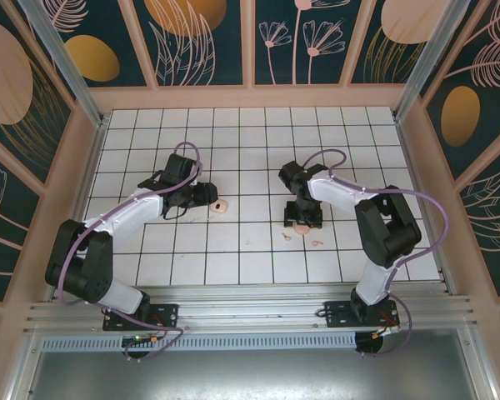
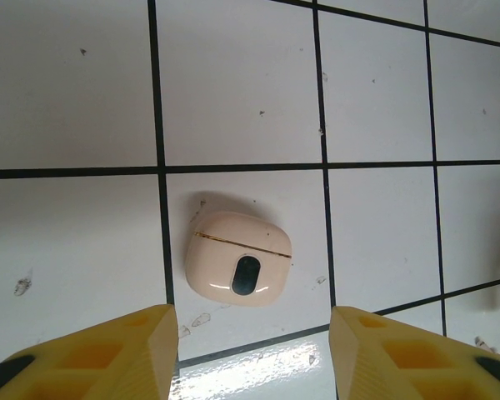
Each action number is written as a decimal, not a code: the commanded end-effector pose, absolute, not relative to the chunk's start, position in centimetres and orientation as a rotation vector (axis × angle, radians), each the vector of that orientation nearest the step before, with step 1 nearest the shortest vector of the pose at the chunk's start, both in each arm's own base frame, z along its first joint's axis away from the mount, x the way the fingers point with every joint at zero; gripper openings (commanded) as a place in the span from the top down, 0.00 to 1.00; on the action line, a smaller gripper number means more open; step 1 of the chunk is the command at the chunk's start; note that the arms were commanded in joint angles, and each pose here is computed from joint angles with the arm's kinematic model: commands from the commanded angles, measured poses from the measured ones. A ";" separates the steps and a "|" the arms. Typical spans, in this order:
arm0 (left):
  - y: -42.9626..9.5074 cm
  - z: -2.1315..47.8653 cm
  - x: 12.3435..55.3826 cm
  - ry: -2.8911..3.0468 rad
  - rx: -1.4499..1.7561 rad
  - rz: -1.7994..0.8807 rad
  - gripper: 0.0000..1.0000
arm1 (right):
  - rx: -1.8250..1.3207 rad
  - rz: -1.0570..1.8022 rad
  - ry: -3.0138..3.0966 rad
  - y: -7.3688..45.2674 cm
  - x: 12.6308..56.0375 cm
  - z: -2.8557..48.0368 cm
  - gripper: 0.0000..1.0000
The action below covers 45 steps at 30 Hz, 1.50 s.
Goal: Insert wireless bluetooth earbuds into charging case
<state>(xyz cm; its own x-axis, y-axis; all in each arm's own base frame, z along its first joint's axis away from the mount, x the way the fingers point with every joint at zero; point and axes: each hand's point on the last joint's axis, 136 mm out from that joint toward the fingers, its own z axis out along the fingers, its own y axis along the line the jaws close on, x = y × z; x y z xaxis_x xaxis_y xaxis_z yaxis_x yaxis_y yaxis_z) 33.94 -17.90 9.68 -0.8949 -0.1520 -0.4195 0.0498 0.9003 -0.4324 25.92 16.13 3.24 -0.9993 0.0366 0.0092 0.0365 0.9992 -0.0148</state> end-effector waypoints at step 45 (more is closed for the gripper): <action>-20.8 14.8 34.7 2.458 0.054 -0.837 0.52 | -0.005 -0.323 -3.414 17.6 29.9 8.4 0.50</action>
